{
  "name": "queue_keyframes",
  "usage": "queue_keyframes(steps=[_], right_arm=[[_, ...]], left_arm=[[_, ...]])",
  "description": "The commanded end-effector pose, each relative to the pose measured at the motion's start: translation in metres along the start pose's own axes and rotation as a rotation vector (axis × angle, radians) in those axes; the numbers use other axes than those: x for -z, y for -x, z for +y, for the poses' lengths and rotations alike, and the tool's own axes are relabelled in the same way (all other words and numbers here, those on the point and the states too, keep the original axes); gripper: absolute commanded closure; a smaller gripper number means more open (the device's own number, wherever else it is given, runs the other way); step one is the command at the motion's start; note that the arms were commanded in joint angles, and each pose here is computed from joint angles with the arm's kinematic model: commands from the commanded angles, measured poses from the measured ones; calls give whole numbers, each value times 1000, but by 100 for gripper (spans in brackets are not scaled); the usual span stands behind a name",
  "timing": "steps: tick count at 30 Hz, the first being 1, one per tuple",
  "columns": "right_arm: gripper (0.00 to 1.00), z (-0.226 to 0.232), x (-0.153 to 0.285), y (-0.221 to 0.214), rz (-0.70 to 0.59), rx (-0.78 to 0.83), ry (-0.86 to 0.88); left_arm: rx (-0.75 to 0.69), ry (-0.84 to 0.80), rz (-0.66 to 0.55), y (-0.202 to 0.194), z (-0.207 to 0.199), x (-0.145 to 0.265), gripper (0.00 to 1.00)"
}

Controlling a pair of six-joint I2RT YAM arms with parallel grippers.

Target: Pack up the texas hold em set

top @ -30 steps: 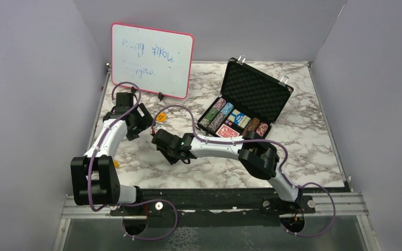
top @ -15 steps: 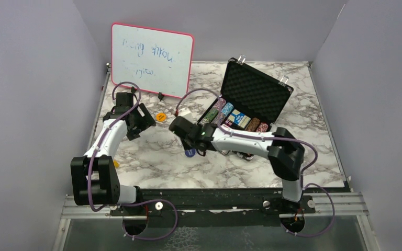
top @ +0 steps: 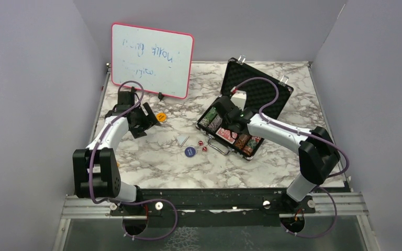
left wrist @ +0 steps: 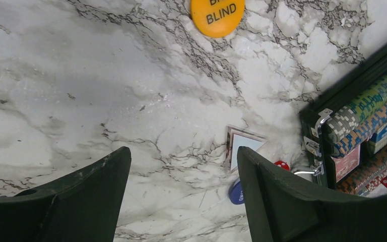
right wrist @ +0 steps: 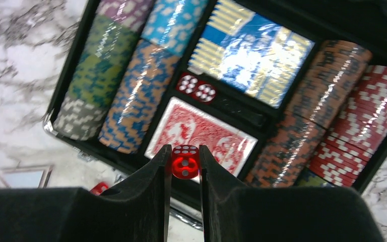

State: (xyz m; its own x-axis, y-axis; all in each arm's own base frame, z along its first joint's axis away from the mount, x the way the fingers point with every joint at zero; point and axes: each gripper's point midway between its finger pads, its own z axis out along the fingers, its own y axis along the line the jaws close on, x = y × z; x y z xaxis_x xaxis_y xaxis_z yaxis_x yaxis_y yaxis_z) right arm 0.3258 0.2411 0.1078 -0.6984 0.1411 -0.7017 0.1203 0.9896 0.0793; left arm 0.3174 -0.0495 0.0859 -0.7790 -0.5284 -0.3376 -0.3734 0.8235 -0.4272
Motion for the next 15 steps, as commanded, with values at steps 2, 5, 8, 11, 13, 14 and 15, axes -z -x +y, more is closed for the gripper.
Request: queue_keyframes(steps=[2, 5, 8, 11, 13, 14, 15], right_arm=[[74, -34, -4, 4, 4, -164, -90], [73, -39, -9, -2, 34, -204, -105], [72, -39, -15, -3, 58, -225, -93], [72, -40, -20, -4, 69, -245, -95], [72, -41, -22, -3, 75, -250, -103], [72, -42, -23, -3, 78, -253, -112], [72, -43, -24, -3, 81, -255, -120]], left_arm=[[-15, -103, 36, 6, -22, -3, 23], [-5, -95, 61, 3, -21, -10, 23], [-10, -98, 66, 8, -25, -14, 24], [-16, -109, 71, 11, -31, -16, 24], [-19, -113, 77, 10, -33, -18, 24], [-17, -111, 80, 10, -33, -19, 24], [-18, -111, 80, 11, -33, -19, 24]])
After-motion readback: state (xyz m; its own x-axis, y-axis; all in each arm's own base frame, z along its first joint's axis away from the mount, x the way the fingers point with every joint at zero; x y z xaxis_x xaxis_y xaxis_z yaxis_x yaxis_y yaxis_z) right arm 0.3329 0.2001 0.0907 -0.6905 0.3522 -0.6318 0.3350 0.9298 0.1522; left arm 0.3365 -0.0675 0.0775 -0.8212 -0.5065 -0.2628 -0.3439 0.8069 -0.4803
